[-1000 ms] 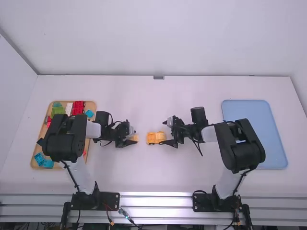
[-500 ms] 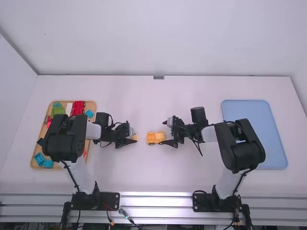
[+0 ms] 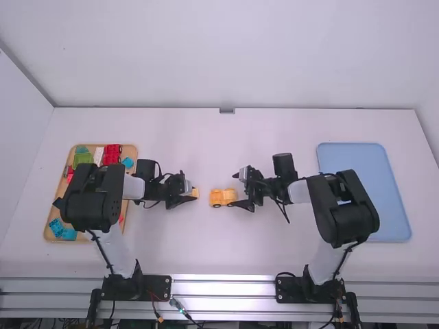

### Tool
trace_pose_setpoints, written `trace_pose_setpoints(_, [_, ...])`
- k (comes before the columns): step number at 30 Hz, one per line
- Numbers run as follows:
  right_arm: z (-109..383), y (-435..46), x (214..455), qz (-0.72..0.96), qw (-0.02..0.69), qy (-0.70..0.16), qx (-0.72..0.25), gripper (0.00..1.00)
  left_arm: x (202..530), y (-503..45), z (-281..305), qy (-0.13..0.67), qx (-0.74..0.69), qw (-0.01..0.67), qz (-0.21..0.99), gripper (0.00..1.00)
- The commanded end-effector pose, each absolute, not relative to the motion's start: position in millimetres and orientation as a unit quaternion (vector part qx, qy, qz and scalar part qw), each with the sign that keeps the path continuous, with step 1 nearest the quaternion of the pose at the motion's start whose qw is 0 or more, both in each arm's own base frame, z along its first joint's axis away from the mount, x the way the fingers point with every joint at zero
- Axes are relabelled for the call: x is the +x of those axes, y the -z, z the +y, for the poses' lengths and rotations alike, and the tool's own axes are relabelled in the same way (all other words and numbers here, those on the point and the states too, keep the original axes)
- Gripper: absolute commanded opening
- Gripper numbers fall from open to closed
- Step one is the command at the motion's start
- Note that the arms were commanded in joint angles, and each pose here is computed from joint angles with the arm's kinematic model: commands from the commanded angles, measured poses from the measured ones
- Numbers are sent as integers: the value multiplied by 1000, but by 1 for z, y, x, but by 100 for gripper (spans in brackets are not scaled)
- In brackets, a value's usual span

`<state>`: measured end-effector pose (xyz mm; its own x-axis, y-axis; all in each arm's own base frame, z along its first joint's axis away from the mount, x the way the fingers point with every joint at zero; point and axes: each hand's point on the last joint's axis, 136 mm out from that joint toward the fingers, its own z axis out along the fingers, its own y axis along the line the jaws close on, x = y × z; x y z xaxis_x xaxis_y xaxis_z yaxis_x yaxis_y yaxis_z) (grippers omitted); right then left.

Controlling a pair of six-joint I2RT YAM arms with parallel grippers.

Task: Assemble lego blocks to make yellow taxi

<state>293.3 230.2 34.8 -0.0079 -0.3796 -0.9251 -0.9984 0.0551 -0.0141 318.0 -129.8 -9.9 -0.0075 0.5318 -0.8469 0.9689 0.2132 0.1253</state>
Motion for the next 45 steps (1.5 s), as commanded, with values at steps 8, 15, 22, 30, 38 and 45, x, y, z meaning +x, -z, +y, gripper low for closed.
trace_pose_setpoints(8, [248,-23,282,602,387,-364,-597,99,322,-20,-145,275,576,420,645,29])
trace_pose_setpoints(15, [256,-10,281,613,374,-325,-616,99,310,-44,-162,270,600,417,627,25])
trace_pose_setpoints(22, [252,3,285,609,376,-331,-615,99,299,-49,-178,292,605,407,619,20])
trace_pose_setpoints(30, [252,14,286,587,382,-387,-600,99,295,-50,-201,292,621,403,606,26])
trace_pose_setpoints(38, [256,17,285,575,385,-388,-609,83,304,-45,-206,283,602,396,633,23])
trace_pose_setpoints(45, [255,18,285,577,383,-387,-609,60,306,-35,-213,305,594,400,628,24])
